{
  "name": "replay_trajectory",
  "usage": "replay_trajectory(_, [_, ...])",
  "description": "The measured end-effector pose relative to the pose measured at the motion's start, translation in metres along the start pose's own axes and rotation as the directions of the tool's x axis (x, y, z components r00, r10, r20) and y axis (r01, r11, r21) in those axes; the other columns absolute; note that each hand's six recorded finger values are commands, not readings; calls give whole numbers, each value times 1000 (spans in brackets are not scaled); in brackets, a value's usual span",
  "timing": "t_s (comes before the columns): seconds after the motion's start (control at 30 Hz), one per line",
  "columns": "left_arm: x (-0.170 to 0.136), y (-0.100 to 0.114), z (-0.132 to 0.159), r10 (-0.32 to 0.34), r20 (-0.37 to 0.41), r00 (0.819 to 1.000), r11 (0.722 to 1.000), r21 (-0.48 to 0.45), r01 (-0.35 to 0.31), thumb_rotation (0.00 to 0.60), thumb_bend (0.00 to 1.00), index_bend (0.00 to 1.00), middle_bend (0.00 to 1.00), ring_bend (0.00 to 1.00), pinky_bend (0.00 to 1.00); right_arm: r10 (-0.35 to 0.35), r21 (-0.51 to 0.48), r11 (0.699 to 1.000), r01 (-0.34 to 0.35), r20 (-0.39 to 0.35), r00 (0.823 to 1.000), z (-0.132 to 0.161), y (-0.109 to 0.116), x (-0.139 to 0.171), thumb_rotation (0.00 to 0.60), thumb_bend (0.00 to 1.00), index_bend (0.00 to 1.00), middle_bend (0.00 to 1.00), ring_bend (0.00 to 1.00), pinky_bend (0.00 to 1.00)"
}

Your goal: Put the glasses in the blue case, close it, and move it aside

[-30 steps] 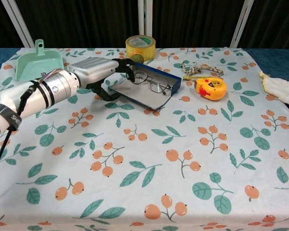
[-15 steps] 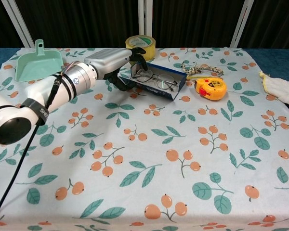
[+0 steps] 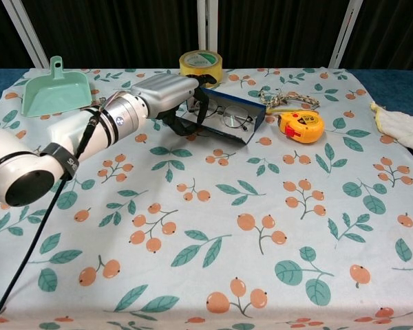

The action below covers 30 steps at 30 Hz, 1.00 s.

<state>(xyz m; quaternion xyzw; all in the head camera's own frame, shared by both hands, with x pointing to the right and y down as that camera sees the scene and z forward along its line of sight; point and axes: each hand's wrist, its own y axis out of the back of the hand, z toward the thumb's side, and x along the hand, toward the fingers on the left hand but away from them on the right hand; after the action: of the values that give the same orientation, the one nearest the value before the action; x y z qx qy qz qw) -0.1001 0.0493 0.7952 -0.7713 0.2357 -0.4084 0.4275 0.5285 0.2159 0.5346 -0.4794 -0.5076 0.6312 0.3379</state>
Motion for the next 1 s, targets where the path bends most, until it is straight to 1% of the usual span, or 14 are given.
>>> replay_trajectory(0.1, [-5,2,-4,11,14,1000,1000,20,-12,600,414,709,16,58,162,3,-1,1000,-3,-5,1000,2,-1,0,600,176,0,0,0,0])
replay_trajectory(0.17, [-10,5,-8,31,26,999,999,29,-32,600,420,722,16,58,163,3,-4,1000,-3,-9,1000,4,-2,-1,600,176,0,0,0,0])
replay_trajectory(0.3, [-28,13,-21,75,43,996,997,27,-76,600,427,725,24,58,162,11,-5,1000,-11,-23,1000,9,-5,-1,600,176,0,0,0,0])
replay_trajectory(0.37, [-41,15,-29,88,49,995,996,15,-89,600,427,725,28,58,162,18,-4,1000,-18,-29,999,11,-7,-1,600,176,0,0,0,0])
replay_trajectory(0.6, [-107,17,-63,69,54,996,997,15,-70,600,427,725,31,58,162,37,5,999,-37,-61,997,20,-15,-1,600,176,0,0,0,0])
replay_trajectory(0.73, [-149,28,-81,46,33,998,999,19,-46,600,428,734,31,58,163,41,15,999,-40,-79,996,25,-16,-1,600,176,0,0,0,0])
replay_trajectory(0.83, [-176,39,-87,33,19,999,999,28,-33,600,428,744,32,58,162,45,18,999,-43,-84,995,27,-17,-1,600,176,0,0,0,0])
replay_trajectory(0.9, [-189,47,-89,23,12,1000,998,53,-24,600,428,745,32,58,162,53,21,998,-51,-91,994,30,-20,-1,600,176,0,0,0,0])
replay_trajectory(0.93, [-194,51,-92,15,6,1000,997,79,-15,600,428,745,32,58,163,57,22,998,-55,-95,994,31,-21,-1,600,176,0,0,0,0])
replay_trajectory(1.0, [-198,51,-92,-6,-2,1000,994,112,7,600,428,745,32,58,163,63,21,998,-61,-102,993,34,-23,0,600,176,0,0,0,0])
